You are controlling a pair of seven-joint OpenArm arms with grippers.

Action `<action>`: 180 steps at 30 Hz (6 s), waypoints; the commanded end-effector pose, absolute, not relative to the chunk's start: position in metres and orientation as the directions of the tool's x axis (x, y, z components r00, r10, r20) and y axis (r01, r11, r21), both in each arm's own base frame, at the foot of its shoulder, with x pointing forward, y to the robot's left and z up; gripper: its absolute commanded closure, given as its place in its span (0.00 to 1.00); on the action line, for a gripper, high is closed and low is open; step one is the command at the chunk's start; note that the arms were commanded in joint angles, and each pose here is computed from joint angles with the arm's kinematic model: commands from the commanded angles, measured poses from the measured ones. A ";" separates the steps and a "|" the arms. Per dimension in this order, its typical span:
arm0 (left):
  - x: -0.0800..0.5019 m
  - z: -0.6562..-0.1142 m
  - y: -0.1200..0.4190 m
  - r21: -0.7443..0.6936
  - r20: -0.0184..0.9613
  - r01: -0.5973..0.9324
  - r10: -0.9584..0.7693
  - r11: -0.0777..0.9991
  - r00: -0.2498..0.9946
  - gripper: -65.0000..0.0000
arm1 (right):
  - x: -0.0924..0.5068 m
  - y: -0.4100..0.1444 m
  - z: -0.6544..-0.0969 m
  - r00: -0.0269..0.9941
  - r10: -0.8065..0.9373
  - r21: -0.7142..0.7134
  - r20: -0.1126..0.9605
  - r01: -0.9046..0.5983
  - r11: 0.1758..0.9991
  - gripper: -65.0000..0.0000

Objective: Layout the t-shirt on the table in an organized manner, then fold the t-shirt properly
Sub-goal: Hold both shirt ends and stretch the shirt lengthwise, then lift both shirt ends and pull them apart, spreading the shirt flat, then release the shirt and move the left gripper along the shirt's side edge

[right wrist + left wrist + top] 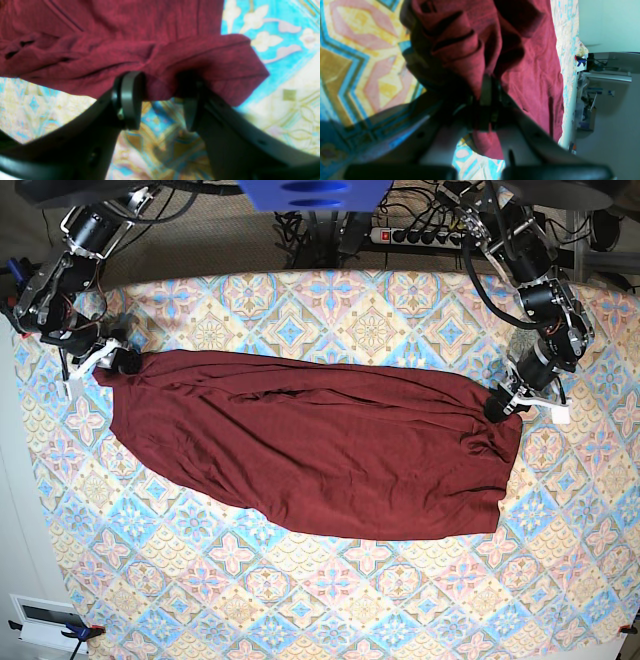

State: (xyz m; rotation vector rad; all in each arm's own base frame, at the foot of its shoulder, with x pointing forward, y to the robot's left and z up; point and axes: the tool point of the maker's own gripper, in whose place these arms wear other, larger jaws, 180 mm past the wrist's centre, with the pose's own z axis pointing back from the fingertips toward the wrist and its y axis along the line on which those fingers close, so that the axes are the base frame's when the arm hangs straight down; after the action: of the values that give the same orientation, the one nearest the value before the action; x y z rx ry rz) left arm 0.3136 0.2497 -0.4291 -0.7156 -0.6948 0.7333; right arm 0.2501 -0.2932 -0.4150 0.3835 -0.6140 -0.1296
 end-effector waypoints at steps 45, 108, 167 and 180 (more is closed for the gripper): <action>0.224 -0.414 0.291 -0.636 0.369 -0.355 0.674 0.685 0.640 1.00 | 0.190 -0.312 -0.399 0.806 -0.215 0.336 0.552 0.021 0.942 1.00; 0.178 -0.354 0.374 -0.593 0.518 -0.433 0.733 0.679 0.441 0.63 | 0.175 -0.325 -0.359 0.818 0.033 0.051 0.575 -0.076 0.996 0.81; 0.393 -0.355 0.278 -0.335 0.749 -0.053 0.299 0.941 0.591 1.00 | 0.288 -0.269 -0.329 0.699 0.315 -0.080 0.642 -0.348 0.934 0.81; 0.363 -0.304 0.258 -0.230 0.853 0.066 0.169 0.971 0.494 1.00 | 0.337 -0.245 -0.343 0.656 0.477 -0.173 0.584 -0.474 0.863 0.80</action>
State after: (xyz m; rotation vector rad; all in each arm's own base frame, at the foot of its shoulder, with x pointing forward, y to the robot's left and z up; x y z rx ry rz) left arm 0.3537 0.2561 -0.3245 -0.2417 -0.9883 0.0794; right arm 0.3284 -0.2382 -0.3567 0.0175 -0.6270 0.5325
